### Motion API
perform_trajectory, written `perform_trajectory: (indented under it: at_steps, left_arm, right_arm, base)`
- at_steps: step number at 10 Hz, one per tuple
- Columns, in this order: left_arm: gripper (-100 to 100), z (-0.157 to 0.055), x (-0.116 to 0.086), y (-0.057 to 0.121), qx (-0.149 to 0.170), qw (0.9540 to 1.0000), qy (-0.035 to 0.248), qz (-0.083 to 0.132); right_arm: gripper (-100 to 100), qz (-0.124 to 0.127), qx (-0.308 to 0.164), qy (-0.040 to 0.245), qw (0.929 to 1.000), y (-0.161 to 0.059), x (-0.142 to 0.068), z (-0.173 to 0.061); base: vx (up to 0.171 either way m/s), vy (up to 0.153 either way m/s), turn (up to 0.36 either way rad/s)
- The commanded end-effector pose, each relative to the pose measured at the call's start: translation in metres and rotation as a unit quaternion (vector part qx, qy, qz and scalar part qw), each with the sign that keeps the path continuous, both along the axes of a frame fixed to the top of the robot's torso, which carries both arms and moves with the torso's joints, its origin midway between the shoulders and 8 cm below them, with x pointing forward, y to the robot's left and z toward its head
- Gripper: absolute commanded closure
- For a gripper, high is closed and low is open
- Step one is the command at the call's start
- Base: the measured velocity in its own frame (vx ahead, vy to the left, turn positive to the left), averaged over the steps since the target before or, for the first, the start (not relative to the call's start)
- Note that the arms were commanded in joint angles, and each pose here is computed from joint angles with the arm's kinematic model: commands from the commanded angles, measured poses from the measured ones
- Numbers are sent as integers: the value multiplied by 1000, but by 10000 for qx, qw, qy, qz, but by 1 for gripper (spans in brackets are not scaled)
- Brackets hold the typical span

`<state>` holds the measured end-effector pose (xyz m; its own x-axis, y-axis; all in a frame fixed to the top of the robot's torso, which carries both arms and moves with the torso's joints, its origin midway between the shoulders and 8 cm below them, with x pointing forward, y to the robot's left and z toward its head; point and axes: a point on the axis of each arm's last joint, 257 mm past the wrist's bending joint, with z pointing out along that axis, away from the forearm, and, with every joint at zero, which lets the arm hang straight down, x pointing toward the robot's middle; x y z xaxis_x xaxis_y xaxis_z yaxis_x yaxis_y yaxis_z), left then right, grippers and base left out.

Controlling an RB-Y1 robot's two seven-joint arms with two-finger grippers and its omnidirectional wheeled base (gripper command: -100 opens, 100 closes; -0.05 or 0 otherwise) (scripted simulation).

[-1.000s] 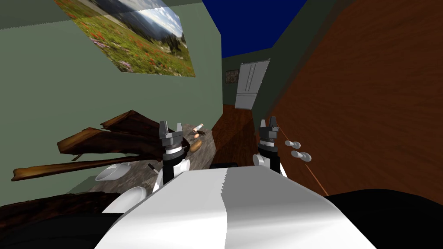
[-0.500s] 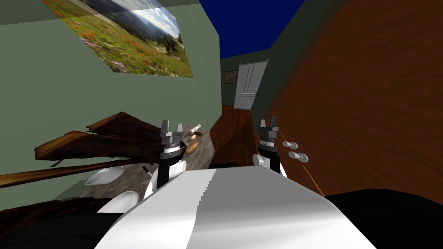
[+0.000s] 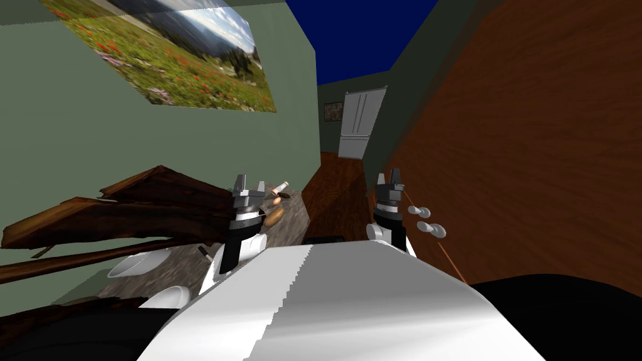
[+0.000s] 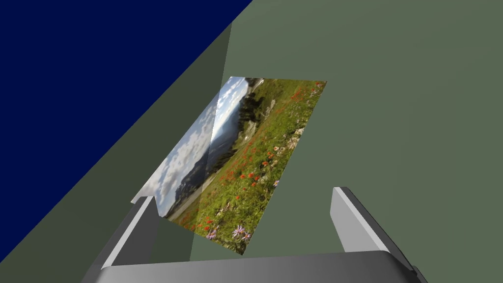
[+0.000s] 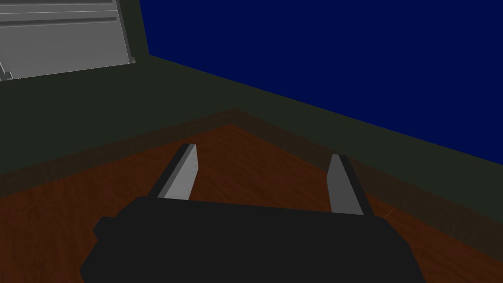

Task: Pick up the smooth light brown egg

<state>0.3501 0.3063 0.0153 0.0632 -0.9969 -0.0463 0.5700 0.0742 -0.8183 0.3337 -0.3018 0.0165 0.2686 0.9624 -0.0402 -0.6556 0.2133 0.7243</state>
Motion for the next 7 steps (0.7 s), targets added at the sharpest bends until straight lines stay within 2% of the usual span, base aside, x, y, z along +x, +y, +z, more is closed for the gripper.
perform_trajectory:
  at_steps: [1, 4, 7]
  left_arm:
    - [-100, -6, 4, 7, -132, 9997, 205, 1]
    - [-100, -14, 8, 14, -275, 9987, 436, 19]
    - [-100, -27, 13, 26, -567, 9954, 777, 35]
  right_arm:
    - [0, 0, 0, 0, 10000, 0, 0, 0]
    - [0, 0, 0, 0, 10000, 0, 0, 0]
    - [0, 0, 0, 0, 10000, 0, 0, 0]
  base:
    - [36, -30, -23]
    - [36, -34, -11]
    - [44, -31, -15]
